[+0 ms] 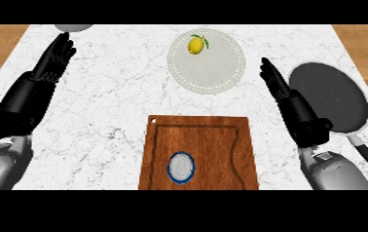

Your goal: Pick the can from the cutting board and place it in the pan

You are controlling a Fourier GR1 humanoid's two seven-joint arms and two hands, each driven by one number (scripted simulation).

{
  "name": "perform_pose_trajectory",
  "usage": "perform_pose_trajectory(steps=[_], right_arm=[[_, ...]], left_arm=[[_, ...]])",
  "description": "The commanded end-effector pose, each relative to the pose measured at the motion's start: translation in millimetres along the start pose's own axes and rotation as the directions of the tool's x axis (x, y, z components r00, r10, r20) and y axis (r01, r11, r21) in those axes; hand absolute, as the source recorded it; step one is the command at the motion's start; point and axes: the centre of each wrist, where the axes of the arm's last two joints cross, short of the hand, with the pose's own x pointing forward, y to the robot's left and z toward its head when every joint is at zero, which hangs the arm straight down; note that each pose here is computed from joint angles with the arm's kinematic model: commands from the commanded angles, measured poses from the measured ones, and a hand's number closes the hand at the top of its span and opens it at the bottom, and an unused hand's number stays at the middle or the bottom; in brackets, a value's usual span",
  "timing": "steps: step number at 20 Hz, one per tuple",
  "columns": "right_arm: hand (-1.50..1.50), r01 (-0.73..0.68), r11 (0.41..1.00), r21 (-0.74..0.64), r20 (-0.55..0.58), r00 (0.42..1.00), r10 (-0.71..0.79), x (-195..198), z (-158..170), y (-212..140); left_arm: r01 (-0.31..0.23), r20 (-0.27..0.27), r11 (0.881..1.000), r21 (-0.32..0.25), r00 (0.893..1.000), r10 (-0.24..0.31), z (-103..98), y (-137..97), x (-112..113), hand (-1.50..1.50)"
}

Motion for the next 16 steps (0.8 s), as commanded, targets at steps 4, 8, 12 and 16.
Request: perform_pose_trajectory(steps=[4, 8, 12, 16], right_arm=[[1.50, 0.183, 0.983, 0.008, 0.206, 0.962, -0.180, 55.7, -6.1, 37.5], [1.50, -0.053, 0.980, -0.190, 0.069, 0.995, 0.067, 37.9, 15.0, 28.3], [-1.50, -0.197, 0.966, -0.167, 0.138, 0.965, 0.221, 40.3, 83.4, 35.9], [-1.50, -0.358, 0.914, -0.190, 0.071, 0.924, 0.377, 51.3, 123.1, 25.5]], left_arm=[[-0.143, -0.201, 0.972, 0.186, 0.963, 0.180, 12.9, 7.7, -23.9, 0.00], [-0.206, -0.351, 0.933, 0.294, 0.885, 0.306, 35.0, -17.2, -50.6, 0.00], [-0.204, -0.358, 0.922, 0.328, 0.876, 0.322, 36.3, -15.5, -53.7, 0.00], [-0.214, -0.363, 0.925, 0.314, 0.873, 0.325, 38.2, -22.2, -53.9, 0.00]])
